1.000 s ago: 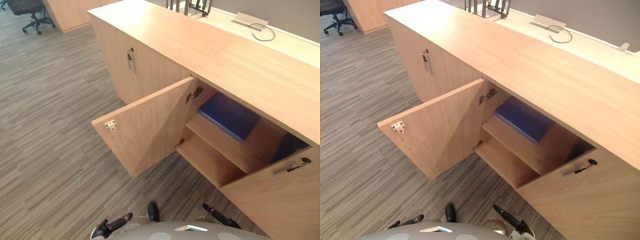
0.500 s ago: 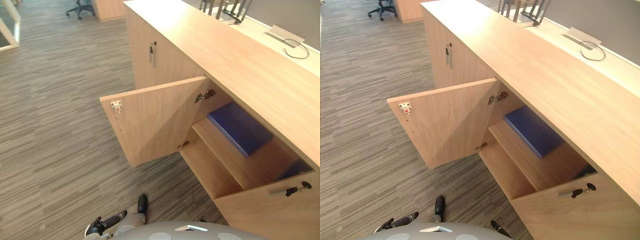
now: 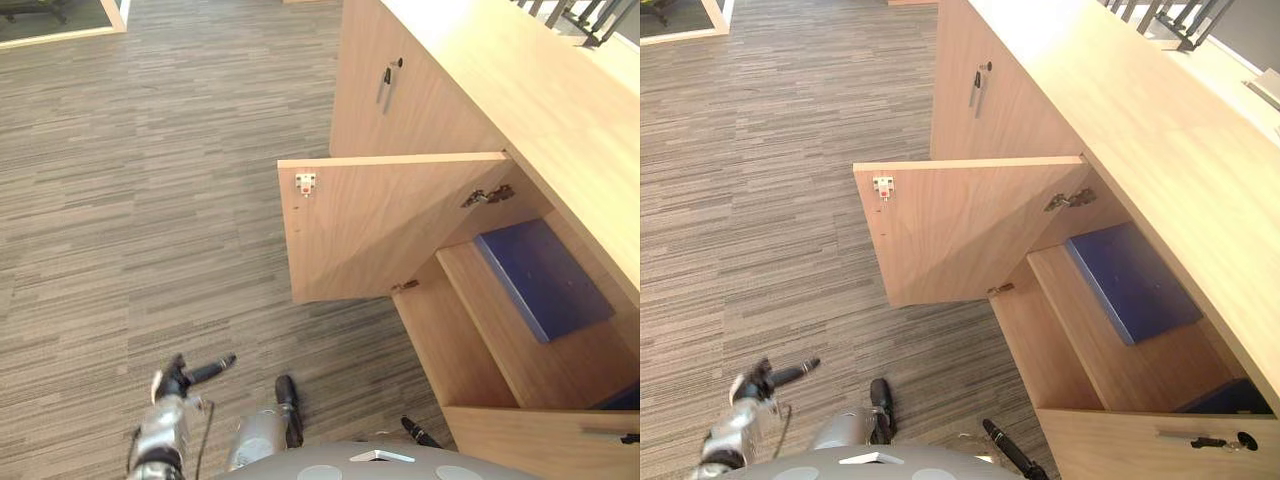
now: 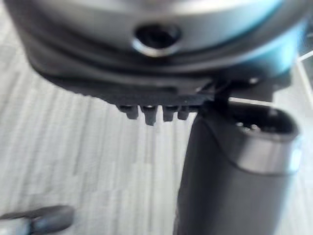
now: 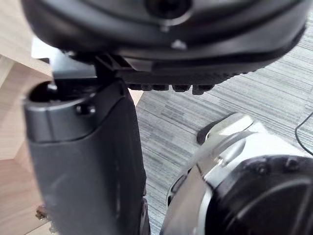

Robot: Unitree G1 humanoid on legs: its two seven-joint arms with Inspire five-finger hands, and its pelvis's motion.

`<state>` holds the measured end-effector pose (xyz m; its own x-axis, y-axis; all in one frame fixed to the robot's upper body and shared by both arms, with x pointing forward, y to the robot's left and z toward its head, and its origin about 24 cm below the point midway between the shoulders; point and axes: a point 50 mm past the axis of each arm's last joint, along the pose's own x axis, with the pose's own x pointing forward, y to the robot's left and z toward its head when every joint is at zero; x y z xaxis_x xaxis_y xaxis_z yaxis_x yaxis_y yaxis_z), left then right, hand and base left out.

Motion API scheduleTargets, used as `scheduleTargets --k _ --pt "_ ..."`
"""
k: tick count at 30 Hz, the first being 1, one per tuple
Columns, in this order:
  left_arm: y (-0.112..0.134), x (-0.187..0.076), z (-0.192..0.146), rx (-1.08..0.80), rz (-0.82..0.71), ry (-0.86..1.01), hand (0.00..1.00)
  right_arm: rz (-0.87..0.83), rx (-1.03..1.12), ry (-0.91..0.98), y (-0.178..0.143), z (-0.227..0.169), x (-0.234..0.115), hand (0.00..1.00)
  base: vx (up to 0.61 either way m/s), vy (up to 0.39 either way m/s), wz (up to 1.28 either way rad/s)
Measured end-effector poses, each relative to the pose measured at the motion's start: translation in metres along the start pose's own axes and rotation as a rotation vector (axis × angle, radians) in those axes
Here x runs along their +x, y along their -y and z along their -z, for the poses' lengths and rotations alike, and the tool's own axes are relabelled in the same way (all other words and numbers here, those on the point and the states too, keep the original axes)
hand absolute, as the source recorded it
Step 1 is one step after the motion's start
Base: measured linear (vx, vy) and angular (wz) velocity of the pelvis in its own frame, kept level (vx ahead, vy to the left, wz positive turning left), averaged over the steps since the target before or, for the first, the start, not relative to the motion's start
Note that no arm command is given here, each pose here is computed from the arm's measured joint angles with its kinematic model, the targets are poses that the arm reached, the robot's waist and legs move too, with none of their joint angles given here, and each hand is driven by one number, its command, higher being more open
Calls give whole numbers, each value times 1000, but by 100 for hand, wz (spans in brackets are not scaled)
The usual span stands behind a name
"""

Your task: Walk over to the cabinet, pick up the folder, carry it to the office cabinet, place the folder inside the office cabinet, then close the office cabinet door

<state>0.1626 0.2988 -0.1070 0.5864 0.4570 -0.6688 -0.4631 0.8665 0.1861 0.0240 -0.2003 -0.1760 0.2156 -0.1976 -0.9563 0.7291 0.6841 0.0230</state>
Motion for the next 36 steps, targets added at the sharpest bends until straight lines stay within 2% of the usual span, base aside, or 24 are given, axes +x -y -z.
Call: scheduleTargets --k 3,6,8,11,12,19,21,27,30,36 --pt "-17 9 -53 -1 -47 143 100 37 63 6 11 1 -1 100 -96 -19 10" --pt "-25 11 -81 25 -71 213 100 58 66 -13 22 10 -4 100 36 -16 -5" --pt "-37 11 -110 101 -125 288 100 49 68 -15 23 11 -5 100 98 9 -17" --pt "-41 9 -139 189 -168 350 100 40 69 -17 20 13 -5 100 96 31 -30" --pt "-38 9 -143 214 -172 357 100 39 69 -18 20 13 -5 100 90 47 -26" --pt "19 3 -199 520 -82 525 100 13 65 -15 17 11 -4 100 27 20 -20" --pt "46 -2 -213 681 -34 591 100 7 51 -15 16 10 -4 100 21 3 -35" --pt "96 -16 -228 1147 11 764 100 -3 92 -5 13 10 -4 100 29 -12 -32" --pt "88 -12 -228 1284 -43 744 100 2 113 -8 14 11 -4 100 37 -22 -31" --pt "83 -9 -218 1633 -47 771 100 17 108 4 18 11 -5 100 25 -10 -21"
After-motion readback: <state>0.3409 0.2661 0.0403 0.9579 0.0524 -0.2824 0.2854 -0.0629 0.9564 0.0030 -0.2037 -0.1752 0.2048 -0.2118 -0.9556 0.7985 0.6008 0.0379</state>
